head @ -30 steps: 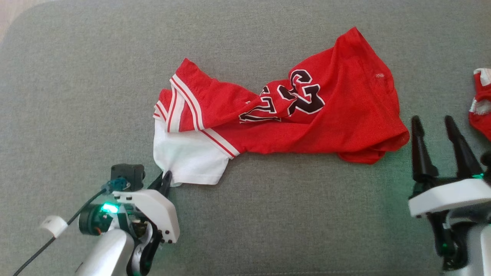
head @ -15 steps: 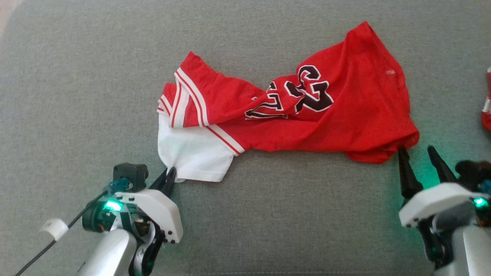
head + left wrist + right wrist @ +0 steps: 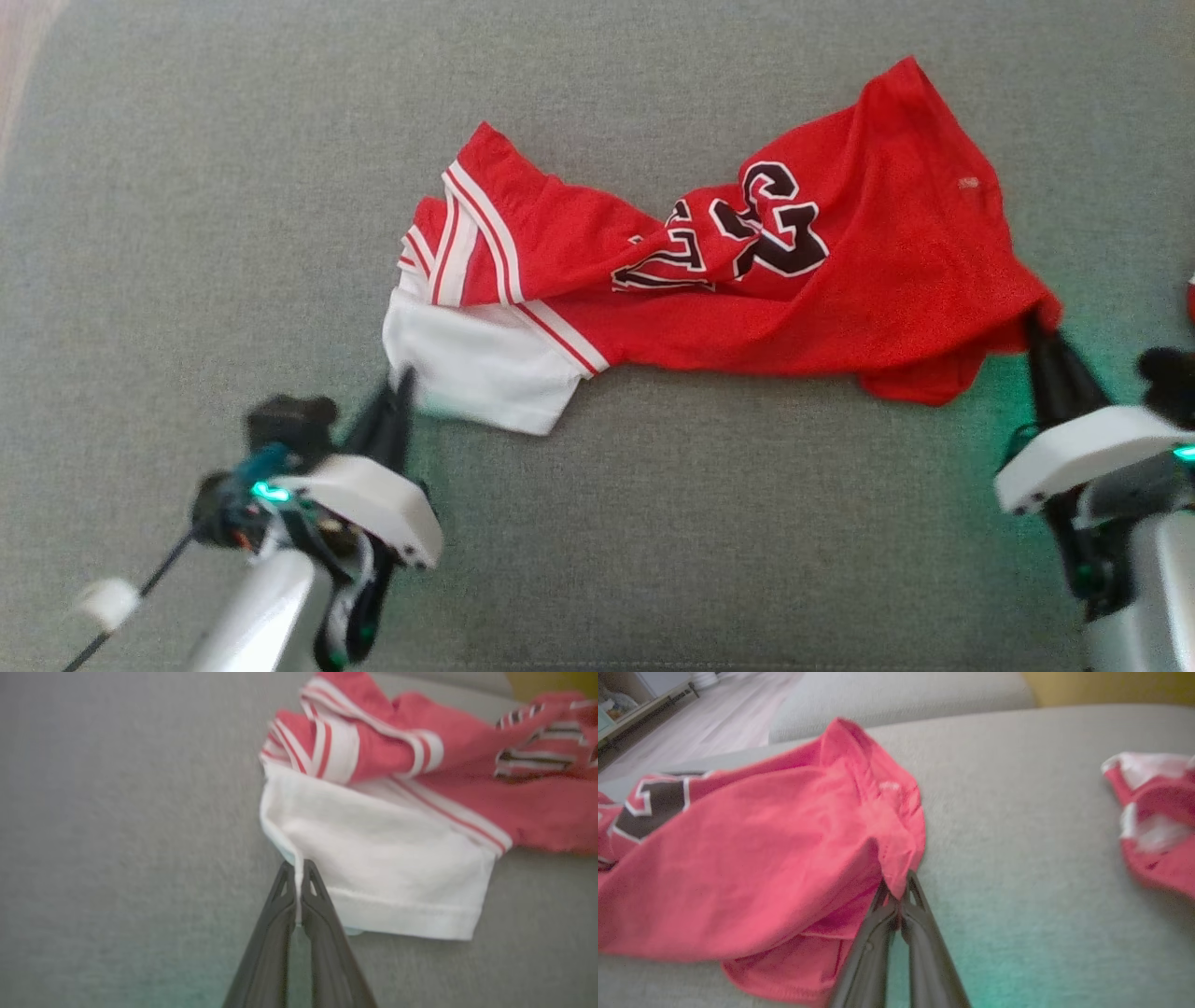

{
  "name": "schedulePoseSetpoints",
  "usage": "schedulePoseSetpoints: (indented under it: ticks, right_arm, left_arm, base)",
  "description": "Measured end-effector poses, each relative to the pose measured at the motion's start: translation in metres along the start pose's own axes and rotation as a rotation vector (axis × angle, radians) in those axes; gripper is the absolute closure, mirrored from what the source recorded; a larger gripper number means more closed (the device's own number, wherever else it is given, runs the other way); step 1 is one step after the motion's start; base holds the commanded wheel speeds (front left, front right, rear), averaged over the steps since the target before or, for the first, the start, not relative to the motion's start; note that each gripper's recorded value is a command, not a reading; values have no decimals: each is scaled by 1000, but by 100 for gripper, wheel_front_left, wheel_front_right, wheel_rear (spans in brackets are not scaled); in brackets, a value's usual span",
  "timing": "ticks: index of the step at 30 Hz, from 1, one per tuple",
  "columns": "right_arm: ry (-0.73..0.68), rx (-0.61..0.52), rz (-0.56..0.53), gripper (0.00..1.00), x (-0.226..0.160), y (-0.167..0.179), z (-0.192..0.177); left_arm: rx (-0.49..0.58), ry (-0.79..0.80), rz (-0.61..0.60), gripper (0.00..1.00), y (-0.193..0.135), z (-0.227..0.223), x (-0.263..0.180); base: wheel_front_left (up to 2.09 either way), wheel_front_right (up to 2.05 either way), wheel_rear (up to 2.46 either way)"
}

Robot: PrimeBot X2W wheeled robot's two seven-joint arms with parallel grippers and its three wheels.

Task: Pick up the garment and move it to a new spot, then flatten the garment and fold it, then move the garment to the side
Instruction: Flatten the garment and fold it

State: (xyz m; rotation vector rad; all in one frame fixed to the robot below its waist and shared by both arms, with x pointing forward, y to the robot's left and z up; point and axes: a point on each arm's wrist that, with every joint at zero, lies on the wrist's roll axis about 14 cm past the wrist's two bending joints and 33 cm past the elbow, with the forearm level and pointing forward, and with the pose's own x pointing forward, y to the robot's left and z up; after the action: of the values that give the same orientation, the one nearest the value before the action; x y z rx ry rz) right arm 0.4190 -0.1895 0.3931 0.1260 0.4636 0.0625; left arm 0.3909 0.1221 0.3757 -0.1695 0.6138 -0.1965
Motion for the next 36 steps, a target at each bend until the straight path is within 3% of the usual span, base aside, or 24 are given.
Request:
schedulePoseSetpoints:
  ticks: [5,9,15,22,28,31,36]
  right_arm:
    - [-167,-65,-8,100,-12,-4,59]
    - [-298,-123,-8,100,-31,-3,108]
    - [-520,-223,3,100,-71,13,190]
    - [-820,-343,-26,100,-138,28,285]
    - [-891,-358,-34,100,-153,31,314]
    - [-826,-319,-9,100,-126,26,309]
    - [-667,-278,44,100,-64,27,289]
  left_arm:
    - [10,-340,27,100,5,85,-19]
    - [68,-633,9,100,-7,164,-59]
    - [190,-1067,-27,100,-34,276,-146]
    - [340,-1466,-65,100,-71,352,-256]
    - [369,-1518,-86,100,-83,377,-273]
    - [320,-1415,-94,100,-74,383,-238]
    - [156,-1140,-86,100,-45,372,-138]
  base:
    - [0,0,0]
    - [0,0,0]
    - [0,0,0]
    - [0,0,0]
    - [0,0,0]
    - [0,0,0]
    - [0,0,0]
